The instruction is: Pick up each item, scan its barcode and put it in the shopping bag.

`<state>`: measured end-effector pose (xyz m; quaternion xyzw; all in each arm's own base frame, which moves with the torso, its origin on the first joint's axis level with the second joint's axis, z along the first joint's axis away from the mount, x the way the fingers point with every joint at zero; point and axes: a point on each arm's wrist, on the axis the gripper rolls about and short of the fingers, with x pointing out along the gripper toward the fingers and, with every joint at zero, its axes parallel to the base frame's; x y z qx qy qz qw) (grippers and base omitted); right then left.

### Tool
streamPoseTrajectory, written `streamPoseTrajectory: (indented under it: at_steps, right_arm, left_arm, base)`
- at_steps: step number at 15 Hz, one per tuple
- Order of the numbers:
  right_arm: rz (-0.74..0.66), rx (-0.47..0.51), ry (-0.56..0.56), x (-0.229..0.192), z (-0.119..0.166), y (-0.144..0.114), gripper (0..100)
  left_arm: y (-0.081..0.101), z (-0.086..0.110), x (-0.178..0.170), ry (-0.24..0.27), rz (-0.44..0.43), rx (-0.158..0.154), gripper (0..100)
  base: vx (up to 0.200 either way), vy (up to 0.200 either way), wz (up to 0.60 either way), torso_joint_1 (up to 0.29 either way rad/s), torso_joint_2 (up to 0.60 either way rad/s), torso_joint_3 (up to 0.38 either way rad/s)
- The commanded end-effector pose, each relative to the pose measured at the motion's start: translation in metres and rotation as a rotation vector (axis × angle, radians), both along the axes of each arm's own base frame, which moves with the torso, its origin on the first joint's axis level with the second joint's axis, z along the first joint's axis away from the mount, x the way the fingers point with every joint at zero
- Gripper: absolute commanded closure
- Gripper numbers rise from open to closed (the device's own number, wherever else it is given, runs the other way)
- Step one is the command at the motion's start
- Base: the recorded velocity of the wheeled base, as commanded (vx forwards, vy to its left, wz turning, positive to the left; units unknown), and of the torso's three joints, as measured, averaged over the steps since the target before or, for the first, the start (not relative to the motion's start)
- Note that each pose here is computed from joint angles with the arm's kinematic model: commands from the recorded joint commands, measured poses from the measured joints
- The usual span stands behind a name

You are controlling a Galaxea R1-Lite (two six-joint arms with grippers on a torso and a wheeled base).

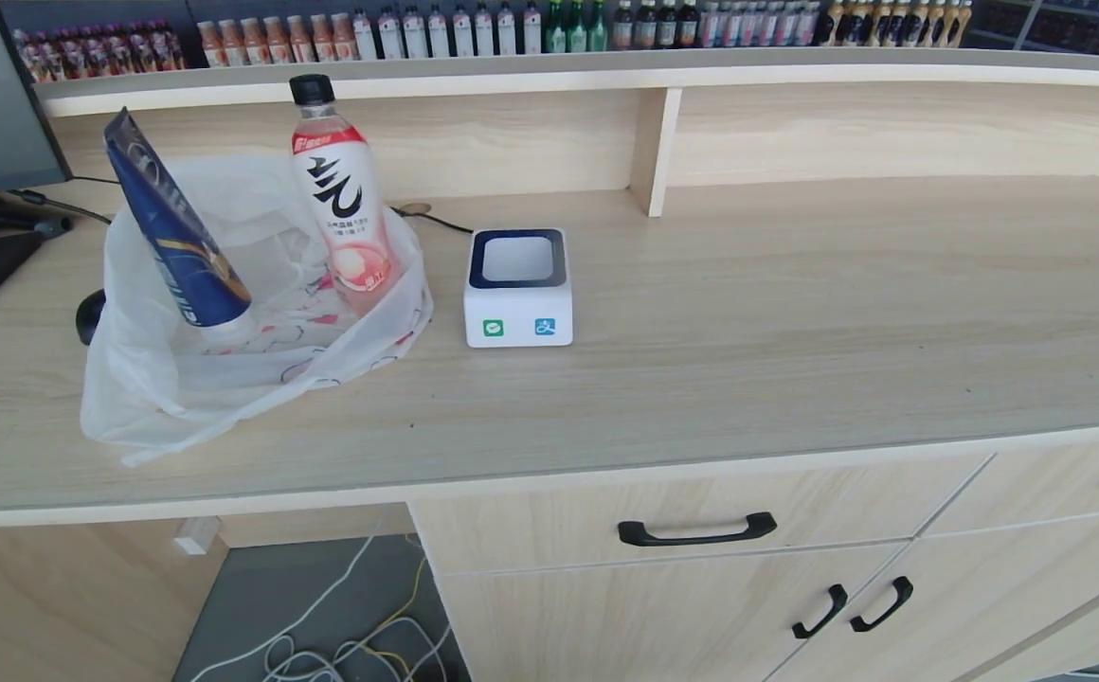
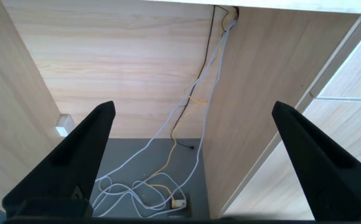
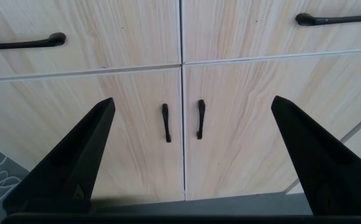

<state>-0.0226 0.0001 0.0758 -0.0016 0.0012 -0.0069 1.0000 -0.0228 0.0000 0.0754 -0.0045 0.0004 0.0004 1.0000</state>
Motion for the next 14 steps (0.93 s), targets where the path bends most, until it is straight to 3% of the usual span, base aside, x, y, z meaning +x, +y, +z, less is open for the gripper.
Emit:
streamPoseTrajectory:
  at_steps: [1,14]
  right_arm:
    - [-0.003,-0.001,0.001,0.0001,0.0002,0.0000,0]
    - [-0.002,0.000,0.001,0.0001,0.0002,0.0000,0]
  left_arm:
    - [0.0000,0.0001,0.0001,0.001,-0.001,-0.002,0]
    - [0.0000,0.0001,0.0000,-0.001,-0.001,0.000,0]
  base:
    - [0.000,0.000,0.00,0.000,0.00,0.000]
    - [0.000,0.000,0.00,0.000,0.00,0.000]
